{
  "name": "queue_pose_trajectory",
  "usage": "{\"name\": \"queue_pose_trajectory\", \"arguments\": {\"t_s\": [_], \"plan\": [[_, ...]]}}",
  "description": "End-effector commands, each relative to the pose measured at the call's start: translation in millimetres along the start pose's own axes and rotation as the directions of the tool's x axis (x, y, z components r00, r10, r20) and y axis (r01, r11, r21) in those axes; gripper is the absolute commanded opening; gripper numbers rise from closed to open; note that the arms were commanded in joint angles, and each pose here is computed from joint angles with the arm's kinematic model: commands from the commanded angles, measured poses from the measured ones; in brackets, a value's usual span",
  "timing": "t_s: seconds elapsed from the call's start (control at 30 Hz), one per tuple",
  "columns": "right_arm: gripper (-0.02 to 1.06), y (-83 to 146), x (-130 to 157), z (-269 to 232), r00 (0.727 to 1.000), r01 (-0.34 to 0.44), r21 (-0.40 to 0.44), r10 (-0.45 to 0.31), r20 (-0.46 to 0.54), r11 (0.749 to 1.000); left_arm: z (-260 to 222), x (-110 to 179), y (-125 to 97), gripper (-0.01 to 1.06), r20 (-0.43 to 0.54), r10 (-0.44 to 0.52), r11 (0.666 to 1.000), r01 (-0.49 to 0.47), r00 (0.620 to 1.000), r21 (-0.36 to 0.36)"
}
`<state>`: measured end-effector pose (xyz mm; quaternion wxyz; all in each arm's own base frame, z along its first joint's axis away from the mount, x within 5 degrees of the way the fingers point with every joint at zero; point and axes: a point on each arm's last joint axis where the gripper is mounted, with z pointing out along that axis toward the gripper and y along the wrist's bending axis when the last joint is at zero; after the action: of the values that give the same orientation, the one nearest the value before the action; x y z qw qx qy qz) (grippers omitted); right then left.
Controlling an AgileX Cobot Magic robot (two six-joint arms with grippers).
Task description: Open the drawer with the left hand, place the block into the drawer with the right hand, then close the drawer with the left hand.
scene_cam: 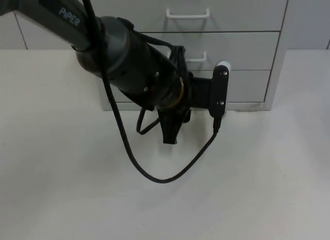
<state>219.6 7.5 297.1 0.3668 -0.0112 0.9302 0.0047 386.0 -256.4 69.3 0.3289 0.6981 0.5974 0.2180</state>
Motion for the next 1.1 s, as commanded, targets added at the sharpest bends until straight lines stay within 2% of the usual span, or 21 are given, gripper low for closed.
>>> {"name": "queue_pose_trajectory", "arguments": {"t_s": [0.0,0.03,0.07,0.1,0.13,0.33,0.43,0.57,0.7,0.9,1.0,1.07], "plan": [[1.05,-1.1,-3.2,-2.6,1.0,0.007,0.003,-0.007,0.025,1.0,7.2,18.5,0.3,0.26,-0.059,-0.086,0.996,0.087,0.994,-0.001],[1.05,-1.1,-3.4,-2.6,1.0,0.007,0.003,-0.007,0.027,1.0,7.2,18.4,0.3,0.16,-0.059,-0.087,0.996,0.087,0.995,-0.001],[1.05,-1.1,-3.4,-2.6,1.0,0.007,0.003,-0.007,0.027,1.0,7.2,18.4,0.3,0.16,-0.059,-0.087,0.996,0.087,0.995,-0.001],[1.05,-1.1,-3.4,-2.6,1.0,0.007,0.003,-0.007,0.027,1.0,7.2,18.1,0.1,0.06,-0.056,-0.087,0.996,0.087,0.995,0.001],[1.05,-1.1,-3.4,-2.6,1.0,0.007,0.003,-0.007,0.027,1.0,7.3,17.9,0.0,0.0,-0.053,-0.087,0.996,0.087,0.995,0.004],[1.05,-1.1,-3.4,-2.6,1.0,0.007,0.003,-0.007,0.027,1.0,5.4,15.2,-2.2,0.0,-0.056,-0.108,0.994,0.109,0.993,0.016],[1.05,-1.1,-3.4,-2.6,1.0,0.007,0.003,-0.007,0.027,1.0,1.5,6.4,-7.4,0.0,-0.071,-0.117,0.992,0.12,0.991,0.043],[1.05,-1.1,-3.4,-2.6,1.0,0.007,0.003,-0.007,0.027,1.0,-7.3,-9.8,-18.4,0.0,-0.096,-0.074,0.992,0.084,0.993,0.099],[1.05,-1.1,-4.4,-2.6,0.999,0.007,0.003,-0.007,0.037,1.0,-28.6,-24.6,-39.2,0.0,-0.072,-0.027,0.984,0.04,0.997,0.173],[1.05,-1.1,-7.0,-2.8,0.998,0.007,0.003,-0.007,0.067,1.0,-60.3,-34.0,-56.9,0.0,-0.063,-0.057,0.972,0.07,0.996,0.226],[1.05,-1.1,-7.4,-2.8,0.997,0.007,0.003,-0.007,0.071,1.0,-93.4,-39.9,-76.0,0.0,-0.051,-0.07,0.958,0.081,0.996,0.275],[1.05,-1.1,-7.4,-2.8,0.997,0.007,0.003,-0.007,0.071,1.0,-102.1,-41.9,-80.3,0.0,-0.043,-0.071,0.955,0.081,0.997,0.284]]}}
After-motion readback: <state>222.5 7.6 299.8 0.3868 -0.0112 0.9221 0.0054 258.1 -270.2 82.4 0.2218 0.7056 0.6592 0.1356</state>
